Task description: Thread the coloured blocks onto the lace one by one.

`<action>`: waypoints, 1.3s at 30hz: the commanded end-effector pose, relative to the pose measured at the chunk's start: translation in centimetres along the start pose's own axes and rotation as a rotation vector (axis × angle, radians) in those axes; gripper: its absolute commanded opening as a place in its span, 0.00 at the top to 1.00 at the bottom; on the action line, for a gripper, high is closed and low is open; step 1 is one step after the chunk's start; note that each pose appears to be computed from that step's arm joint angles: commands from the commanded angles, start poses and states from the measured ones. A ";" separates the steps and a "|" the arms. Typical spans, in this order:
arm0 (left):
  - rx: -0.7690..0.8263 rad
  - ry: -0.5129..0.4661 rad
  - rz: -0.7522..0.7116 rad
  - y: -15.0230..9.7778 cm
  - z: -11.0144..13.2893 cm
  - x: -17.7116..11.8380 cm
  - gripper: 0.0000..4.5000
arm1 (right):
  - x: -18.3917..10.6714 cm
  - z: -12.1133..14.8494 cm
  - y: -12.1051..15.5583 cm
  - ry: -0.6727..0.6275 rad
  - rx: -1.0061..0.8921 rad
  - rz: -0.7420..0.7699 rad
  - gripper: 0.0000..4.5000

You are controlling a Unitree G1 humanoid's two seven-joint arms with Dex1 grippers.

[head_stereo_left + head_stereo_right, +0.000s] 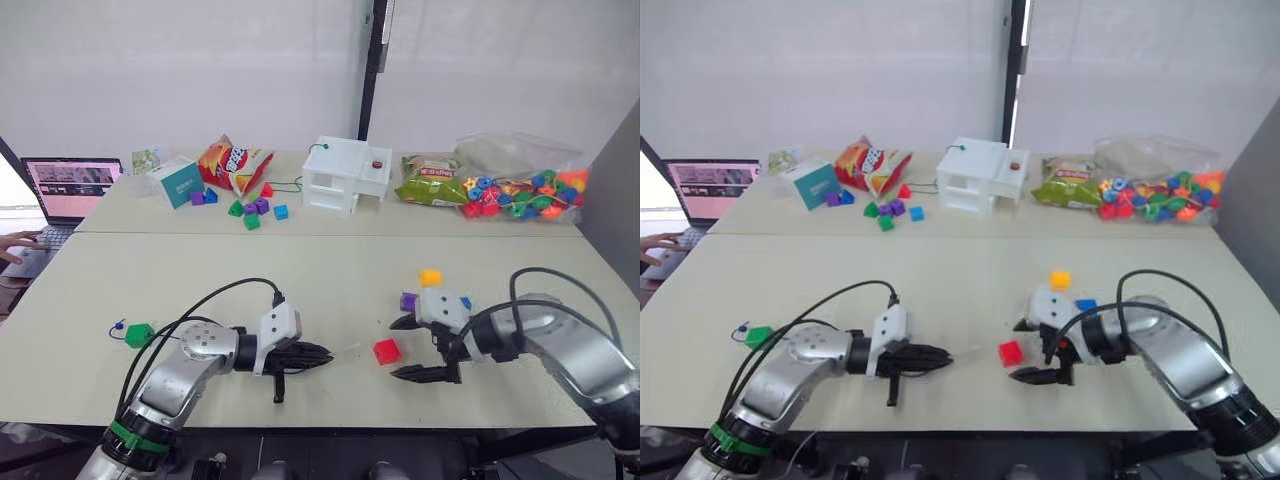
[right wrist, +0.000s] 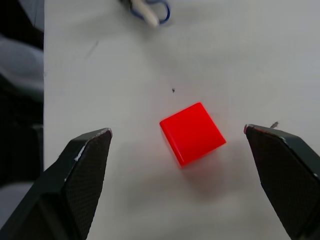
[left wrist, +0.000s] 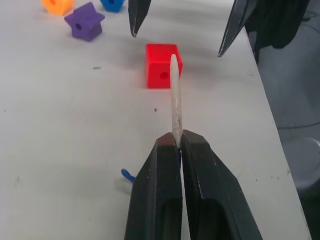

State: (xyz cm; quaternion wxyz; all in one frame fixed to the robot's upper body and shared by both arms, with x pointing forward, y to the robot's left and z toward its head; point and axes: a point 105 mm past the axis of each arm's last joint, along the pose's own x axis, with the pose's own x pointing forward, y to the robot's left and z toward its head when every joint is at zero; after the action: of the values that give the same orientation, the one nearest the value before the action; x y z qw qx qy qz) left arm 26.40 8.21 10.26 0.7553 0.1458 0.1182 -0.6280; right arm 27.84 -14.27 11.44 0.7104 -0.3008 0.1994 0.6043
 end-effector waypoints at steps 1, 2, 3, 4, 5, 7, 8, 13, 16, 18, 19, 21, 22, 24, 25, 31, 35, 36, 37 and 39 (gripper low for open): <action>0.014 0.037 0.029 0.1 1.1 -0.3 1.00 | 0.1 -0.1 -0.9 0.018 -0.140 0.011 0.00; 0.014 0.049 0.035 0.1 1.2 -0.4 1.00 | 0.2 -0.3 -1.0 0.021 -0.157 0.015 0.00; 0.011 0.051 0.033 -0.1 1.4 -0.3 1.00 | 0.5 -0.5 -1.2 0.018 -0.171 0.012 0.00; 0.006 0.050 0.032 -0.2 1.6 -0.2 1.00 | 0.7 -0.6 -1.4 0.012 -0.179 0.011 0.00; -0.004 0.053 0.031 -0.3 1.7 -0.1 1.00 | 1.0 -0.6 -1.5 0.000 -0.180 0.010 0.00; -0.004 0.079 0.030 -0.4 1.4 0.1 1.00 | 1.5 -0.6 -1.6 -0.036 -0.156 0.001 0.13; -0.002 0.088 0.027 -0.5 1.3 0.1 1.00 | 1.6 -0.9 -1.6 -0.035 -0.154 0.002 0.19; 0.015 0.117 0.017 -0.3 1.3 0.3 1.00 | 1.6 -2.1 -1.6 -0.025 -0.114 -0.022 0.57; 0.040 0.126 0.009 0.1 1.7 0.9 1.00 | 1.6 -1.5 -1.3 -0.077 -0.055 -0.039 0.73; 0.067 0.137 0.003 0.3 2.0 1.5 1.00 | 2.0 -0.5 -0.8 -0.110 -0.021 -0.048 0.73; 0.078 0.147 -0.001 0.3 2.0 1.8 1.00 | 2.2 -0.2 -0.6 -0.114 -0.011 -0.053 0.73; 0.077 0.170 -0.015 0.2 1.8 2.2 1.00 | 2.6 0.0 -0.2 -0.101 -0.002 -0.062 0.73; 0.083 0.184 -0.020 0.2 1.7 2.4 1.00 | 2.8 0.1 -0.1 -0.096 0.001 -0.066 0.73; 0.104 0.216 -0.030 0.4 1.4 2.7 1.00 | 3.0 0.4 0.2 -0.102 0.016 -0.067 0.73; 0.115 0.226 -0.031 0.5 1.3 2.9 1.00 | 3.1 0.5 0.4 -0.103 0.018 -0.065 0.73; 0.132 0.281 -0.023 1.6 1.2 3.1 1.00 | 3.3 0.7 0.6 -0.092 0.021 -0.072 0.73; 0.134 0.287 -0.053 1.2 1.3 3.5 1.00 | 3.3 0.8 0.6 -0.091 0.021 -0.079 0.73; 0.133 0.290 -0.059 1.1 1.3 3.5 1.00 | 3.3 0.8 0.6 -0.093 0.021 -0.081 0.73; 0.138 0.297 -0.063 1.0 1.3 3.5 1.00 | 3.3 0.9 0.6 -0.094 0.023 -0.081 0.73; 0.136 0.300 -0.069 0.9 1.2 3.6 1.00 | 3.3 0.9 0.6 -0.095 0.025 -0.081 0.73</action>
State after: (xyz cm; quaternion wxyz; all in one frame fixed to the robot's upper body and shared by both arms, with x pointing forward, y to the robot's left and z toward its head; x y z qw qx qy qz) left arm 28.08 5.05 9.36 0.7006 0.2723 0.2071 -0.6262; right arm 27.88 -11.54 9.02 0.7466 -0.2623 0.1789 0.5846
